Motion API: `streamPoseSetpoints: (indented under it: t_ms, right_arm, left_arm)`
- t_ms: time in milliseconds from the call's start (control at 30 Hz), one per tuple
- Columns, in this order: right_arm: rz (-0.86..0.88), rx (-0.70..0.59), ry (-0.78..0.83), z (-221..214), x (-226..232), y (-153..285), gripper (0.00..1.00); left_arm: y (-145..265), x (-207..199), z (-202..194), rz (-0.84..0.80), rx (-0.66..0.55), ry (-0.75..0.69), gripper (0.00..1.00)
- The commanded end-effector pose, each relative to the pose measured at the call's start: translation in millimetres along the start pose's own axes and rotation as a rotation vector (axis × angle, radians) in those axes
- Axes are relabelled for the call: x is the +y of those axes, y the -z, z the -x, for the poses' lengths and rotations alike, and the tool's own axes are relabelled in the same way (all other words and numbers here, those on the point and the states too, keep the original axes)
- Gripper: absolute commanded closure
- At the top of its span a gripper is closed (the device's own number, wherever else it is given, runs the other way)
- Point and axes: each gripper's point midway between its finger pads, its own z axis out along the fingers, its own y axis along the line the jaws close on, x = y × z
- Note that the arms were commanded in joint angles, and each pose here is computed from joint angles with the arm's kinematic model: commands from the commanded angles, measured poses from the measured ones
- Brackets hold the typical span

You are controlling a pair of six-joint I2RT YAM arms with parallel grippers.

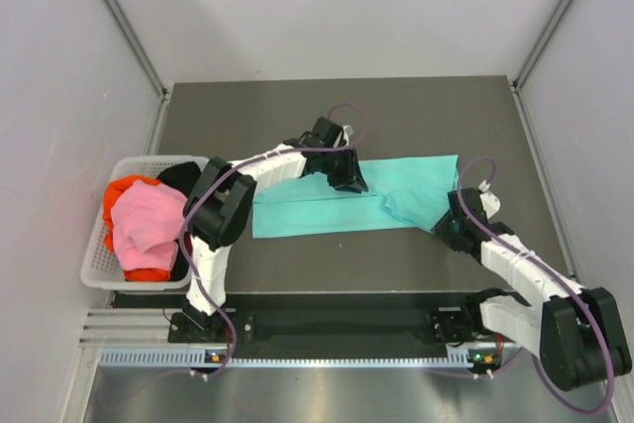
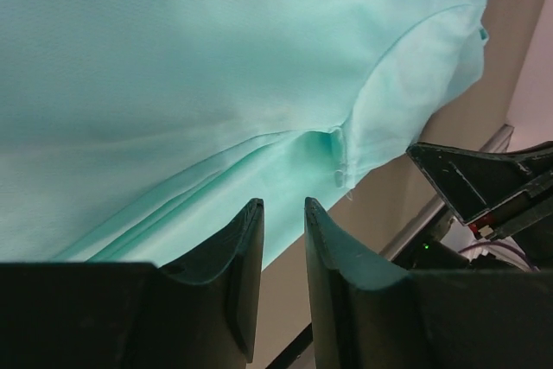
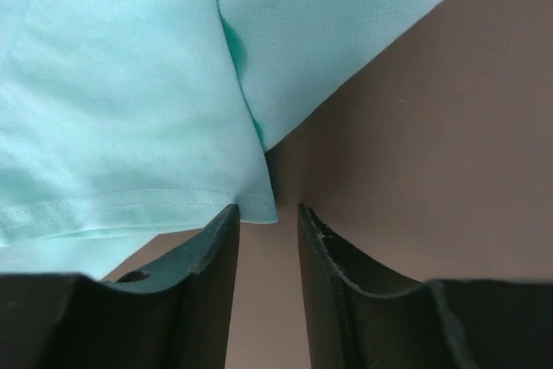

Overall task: Fold and stack the t-shirts
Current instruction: Fold the tshirt

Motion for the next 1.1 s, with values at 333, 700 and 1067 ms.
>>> streamPoseSetpoints:
  t_ms: [333,700,1067]
  right_arm:
    - [0.075,-0.116,-0.023,27.3,18.1,6.5,1.00]
    - [0.090,-0.215,0.046,66.3,40.7,17.8,1.00]
    - [0.029,-0.209,0.039,94.1,45.0,-3.1,1.00]
  left_arm:
    - [29.9,16.2,13.1,0.099,-0.066,-0.033,0.69]
    - [40.1,-2.7,14.9,0.037,-0.089,-0.038,0.69]
    - [36.9,-2.3,16.9,0.038,-0.085,-0.034,0.69]
